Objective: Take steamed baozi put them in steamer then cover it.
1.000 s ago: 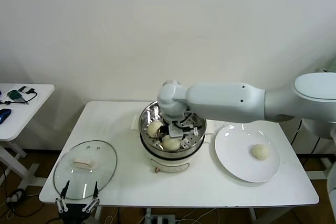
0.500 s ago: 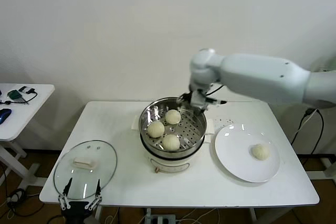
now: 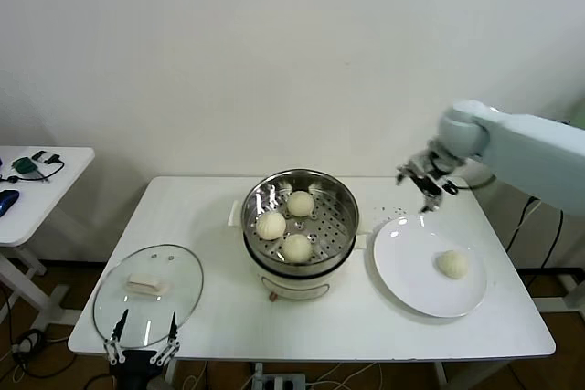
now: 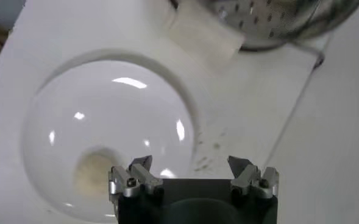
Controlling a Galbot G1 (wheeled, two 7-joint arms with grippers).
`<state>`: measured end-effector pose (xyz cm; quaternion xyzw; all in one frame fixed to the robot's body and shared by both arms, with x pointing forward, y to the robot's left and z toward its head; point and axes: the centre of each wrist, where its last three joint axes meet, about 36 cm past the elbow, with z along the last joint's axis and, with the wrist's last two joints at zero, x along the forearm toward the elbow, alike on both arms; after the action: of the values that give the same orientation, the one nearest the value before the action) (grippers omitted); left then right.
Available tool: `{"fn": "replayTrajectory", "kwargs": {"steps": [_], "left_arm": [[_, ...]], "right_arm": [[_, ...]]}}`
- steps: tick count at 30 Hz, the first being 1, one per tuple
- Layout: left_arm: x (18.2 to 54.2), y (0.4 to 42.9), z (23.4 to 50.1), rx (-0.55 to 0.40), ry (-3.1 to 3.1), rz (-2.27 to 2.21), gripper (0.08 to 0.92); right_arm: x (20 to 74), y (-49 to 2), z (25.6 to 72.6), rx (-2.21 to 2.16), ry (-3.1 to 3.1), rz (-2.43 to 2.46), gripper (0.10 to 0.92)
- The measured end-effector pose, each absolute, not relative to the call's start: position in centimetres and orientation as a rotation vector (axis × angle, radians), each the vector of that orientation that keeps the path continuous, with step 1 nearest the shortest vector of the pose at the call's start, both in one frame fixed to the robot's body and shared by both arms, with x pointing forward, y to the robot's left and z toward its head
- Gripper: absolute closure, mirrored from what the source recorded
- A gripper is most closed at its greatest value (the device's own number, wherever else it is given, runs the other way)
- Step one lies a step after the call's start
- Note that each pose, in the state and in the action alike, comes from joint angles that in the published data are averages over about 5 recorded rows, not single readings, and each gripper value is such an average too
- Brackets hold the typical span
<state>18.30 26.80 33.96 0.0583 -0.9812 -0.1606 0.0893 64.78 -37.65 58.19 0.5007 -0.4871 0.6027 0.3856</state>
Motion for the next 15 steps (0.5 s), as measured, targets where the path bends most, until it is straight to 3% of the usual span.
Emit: {"fn": "replayTrajectory", "kwargs": {"steps": [15], "left_arm": [[18.8, 26.5, 33.9, 0.181, -2.907, -0.493, 0.177]], "right_arm": [[62.7, -44.0, 48.3, 1.134, -1.268, 1.283, 0.200]]}}
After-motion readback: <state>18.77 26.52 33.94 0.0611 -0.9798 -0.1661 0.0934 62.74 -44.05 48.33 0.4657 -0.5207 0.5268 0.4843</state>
